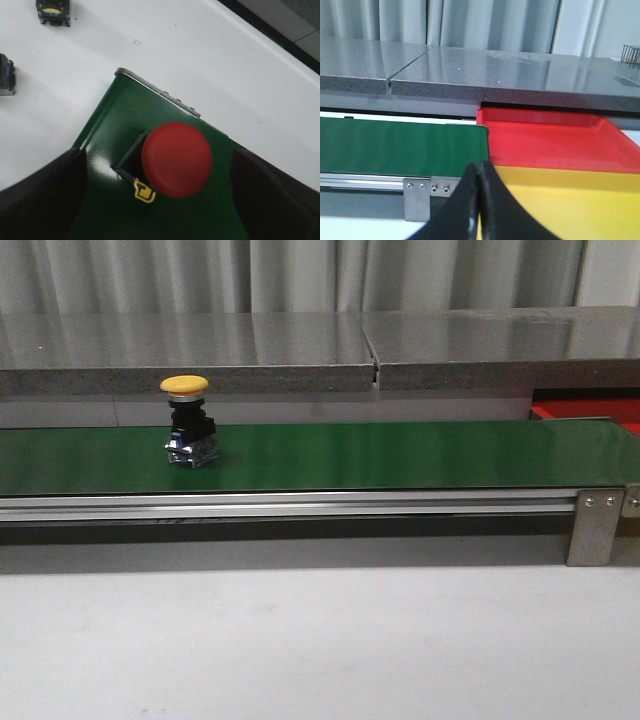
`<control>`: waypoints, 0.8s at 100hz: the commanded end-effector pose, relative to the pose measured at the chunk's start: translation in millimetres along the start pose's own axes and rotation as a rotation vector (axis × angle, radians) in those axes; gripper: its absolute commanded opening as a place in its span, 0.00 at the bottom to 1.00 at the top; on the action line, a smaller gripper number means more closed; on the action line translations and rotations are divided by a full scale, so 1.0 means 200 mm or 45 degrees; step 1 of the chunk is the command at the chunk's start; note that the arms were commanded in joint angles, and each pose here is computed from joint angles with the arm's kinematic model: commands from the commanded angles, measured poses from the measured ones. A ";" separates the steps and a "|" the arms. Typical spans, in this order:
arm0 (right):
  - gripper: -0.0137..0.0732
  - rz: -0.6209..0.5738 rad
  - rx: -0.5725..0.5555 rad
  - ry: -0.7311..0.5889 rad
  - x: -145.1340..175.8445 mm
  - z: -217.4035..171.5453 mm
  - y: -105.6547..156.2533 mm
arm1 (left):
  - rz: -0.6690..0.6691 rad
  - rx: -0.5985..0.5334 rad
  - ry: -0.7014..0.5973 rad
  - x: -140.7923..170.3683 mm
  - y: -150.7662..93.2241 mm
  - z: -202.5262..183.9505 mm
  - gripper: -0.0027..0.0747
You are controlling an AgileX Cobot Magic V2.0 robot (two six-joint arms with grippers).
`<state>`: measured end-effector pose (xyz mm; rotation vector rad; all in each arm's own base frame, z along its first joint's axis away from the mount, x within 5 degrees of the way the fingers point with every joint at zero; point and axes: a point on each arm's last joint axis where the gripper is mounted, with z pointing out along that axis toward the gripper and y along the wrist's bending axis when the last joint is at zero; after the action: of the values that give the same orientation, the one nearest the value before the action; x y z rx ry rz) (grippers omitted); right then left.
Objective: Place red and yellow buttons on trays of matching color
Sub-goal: 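Set the red button on the green belt and open the left gripper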
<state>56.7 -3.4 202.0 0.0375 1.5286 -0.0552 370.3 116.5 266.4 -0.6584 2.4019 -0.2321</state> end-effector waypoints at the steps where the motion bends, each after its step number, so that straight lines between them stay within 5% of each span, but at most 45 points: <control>1: 0.08 -0.011 0.004 -0.136 -0.06 -0.01 0.00 | 0.048 0.054 -0.176 -0.08 -0.09 -0.18 0.79; 15: 0.08 -0.011 0.004 -0.136 -0.06 -0.01 0.00 | 0.239 0.105 -0.275 -0.06 -0.21 -0.35 0.63; 31: 0.08 -0.011 0.004 -0.136 -0.06 -0.01 0.00 | 0.465 0.182 -0.353 0.04 -0.37 -0.50 0.02; 80: 0.08 -0.011 0.004 -0.136 -0.06 -0.01 0.00 | 0.787 0.379 -0.508 0.52 -0.53 -0.82 0.01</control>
<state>56.7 -3.4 202.0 0.0375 1.5286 -0.0552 255.9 -21.7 354.9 0.1537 2.1451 -0.1699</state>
